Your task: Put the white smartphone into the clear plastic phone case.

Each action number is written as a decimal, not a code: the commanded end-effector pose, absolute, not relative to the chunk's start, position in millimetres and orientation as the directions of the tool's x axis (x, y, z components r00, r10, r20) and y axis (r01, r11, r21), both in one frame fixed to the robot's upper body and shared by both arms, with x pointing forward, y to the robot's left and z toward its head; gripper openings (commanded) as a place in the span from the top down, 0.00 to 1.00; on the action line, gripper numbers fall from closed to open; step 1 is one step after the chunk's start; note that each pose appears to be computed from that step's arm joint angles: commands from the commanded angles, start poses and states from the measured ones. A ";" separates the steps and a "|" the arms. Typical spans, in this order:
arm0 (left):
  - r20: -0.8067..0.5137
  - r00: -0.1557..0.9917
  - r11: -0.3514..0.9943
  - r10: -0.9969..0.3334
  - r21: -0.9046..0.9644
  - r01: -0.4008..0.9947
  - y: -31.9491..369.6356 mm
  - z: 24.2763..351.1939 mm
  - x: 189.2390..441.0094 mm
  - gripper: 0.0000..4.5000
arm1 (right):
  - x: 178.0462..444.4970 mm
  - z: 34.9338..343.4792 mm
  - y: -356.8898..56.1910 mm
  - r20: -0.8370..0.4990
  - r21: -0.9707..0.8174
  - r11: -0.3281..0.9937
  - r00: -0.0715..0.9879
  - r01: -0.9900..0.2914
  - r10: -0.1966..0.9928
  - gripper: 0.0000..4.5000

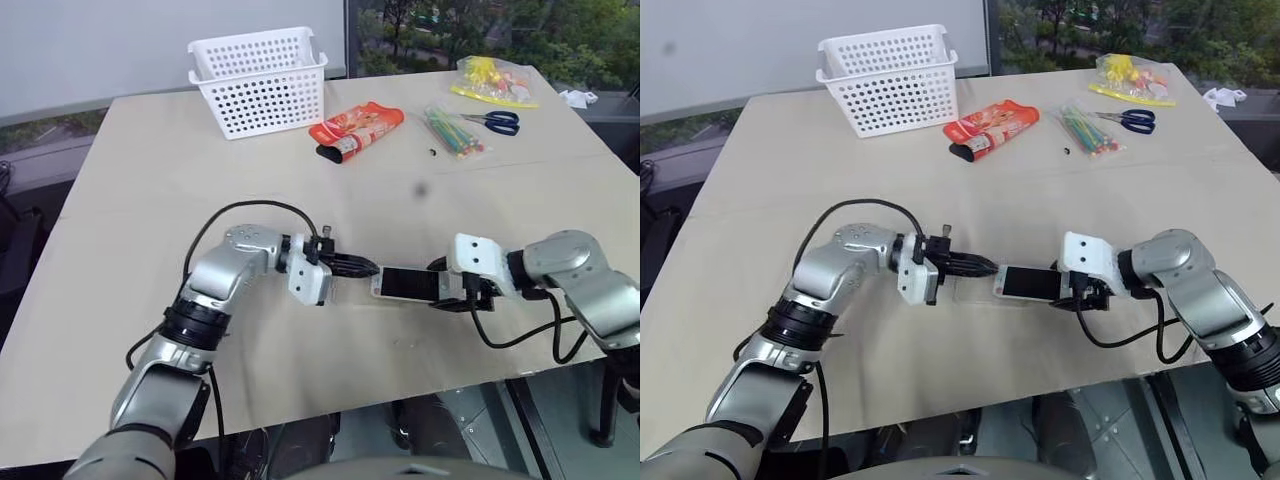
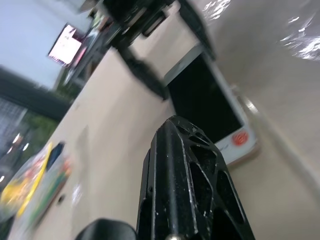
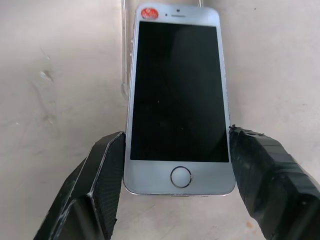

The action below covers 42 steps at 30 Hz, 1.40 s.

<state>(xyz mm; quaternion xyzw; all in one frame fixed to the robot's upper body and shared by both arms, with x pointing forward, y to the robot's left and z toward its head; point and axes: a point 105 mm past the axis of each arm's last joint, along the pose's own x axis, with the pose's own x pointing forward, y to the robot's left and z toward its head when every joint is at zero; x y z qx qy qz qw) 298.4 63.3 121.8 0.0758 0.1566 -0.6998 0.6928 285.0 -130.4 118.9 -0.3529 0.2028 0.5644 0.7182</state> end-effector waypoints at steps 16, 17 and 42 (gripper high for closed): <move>-0.467 -0.099 -0.074 -0.879 -0.072 0.995 43.8 93.1 311.0 0.99 | 279.2 129.2 -123.5 -0.698 -0.327 0.062 0.286 -0.943 0.657 0.39; -0.476 -0.104 -0.076 -0.873 -0.077 0.994 45.1 91.2 309.7 0.99 | 279.4 129.7 -123.6 -0.700 -0.332 0.062 0.290 -0.941 0.653 0.39; -0.622 -0.126 -0.057 -0.773 -0.130 0.990 52.9 50.5 305.3 1.00 | 283.0 175.9 -108.6 -0.576 -0.354 0.164 0.352 -0.921 0.738 0.00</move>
